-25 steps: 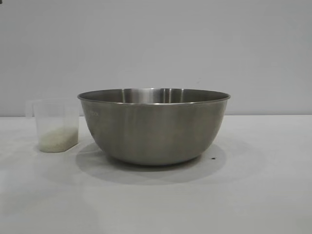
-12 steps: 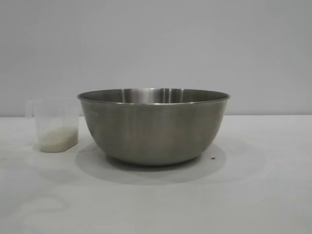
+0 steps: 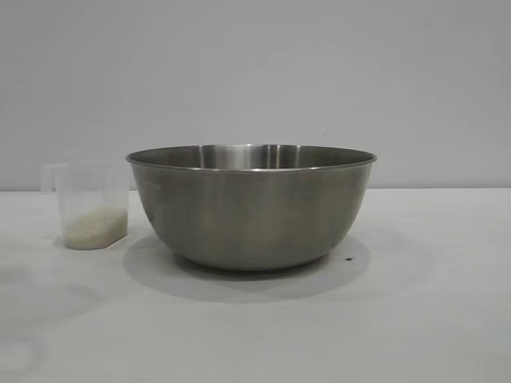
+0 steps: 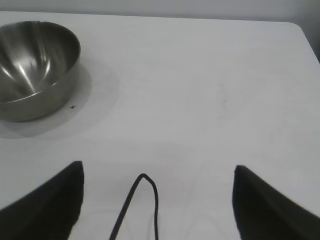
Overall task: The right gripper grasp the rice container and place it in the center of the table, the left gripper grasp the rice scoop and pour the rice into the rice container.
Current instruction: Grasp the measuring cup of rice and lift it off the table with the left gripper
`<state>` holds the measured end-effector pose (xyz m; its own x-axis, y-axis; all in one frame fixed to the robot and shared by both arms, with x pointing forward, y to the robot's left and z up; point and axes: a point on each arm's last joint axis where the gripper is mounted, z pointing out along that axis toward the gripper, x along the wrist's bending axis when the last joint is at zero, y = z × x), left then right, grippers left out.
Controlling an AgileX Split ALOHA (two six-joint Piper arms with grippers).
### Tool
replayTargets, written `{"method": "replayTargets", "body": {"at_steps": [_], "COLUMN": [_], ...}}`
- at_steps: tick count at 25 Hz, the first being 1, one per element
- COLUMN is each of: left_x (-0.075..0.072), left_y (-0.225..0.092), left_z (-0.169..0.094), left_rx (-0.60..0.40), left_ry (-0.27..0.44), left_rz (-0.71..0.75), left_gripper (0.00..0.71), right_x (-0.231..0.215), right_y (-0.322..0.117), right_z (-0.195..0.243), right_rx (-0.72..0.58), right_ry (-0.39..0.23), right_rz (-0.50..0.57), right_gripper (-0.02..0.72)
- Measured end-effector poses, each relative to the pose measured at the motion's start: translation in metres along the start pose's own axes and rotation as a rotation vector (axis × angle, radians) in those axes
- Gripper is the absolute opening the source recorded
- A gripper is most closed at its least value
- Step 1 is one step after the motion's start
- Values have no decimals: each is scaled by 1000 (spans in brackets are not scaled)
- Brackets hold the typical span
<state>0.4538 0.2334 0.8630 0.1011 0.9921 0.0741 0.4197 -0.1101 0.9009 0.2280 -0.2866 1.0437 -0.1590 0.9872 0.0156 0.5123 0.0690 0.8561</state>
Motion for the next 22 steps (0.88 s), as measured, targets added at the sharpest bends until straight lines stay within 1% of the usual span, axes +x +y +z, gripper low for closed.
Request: {"method": "replayTargets", "body": {"at_steps": [7, 12, 17, 21, 22], "left_x": [-9, -14, -15, -14, -14], "left_y": [-3, 1, 3, 3, 3], "left_z": [24, 37, 39, 39, 39], "left_rx": [5, -23, -33, -31, -31], "left_ry": [-15, -17, -16, -2, -2], "left_rz": [10, 8, 55, 53, 55], "left_gripper": [142, 142, 142, 142, 187], "right_x": [0, 0, 0, 0, 0], "right_y": [0, 0, 0, 0, 0], "right_z": [0, 0, 0, 0, 0], "right_rx": [0, 0, 0, 0, 0], "right_ry": [0, 0, 0, 0, 0], "right_rz": [0, 0, 0, 0, 0], "right_gripper": [545, 545, 545, 545, 545]}}
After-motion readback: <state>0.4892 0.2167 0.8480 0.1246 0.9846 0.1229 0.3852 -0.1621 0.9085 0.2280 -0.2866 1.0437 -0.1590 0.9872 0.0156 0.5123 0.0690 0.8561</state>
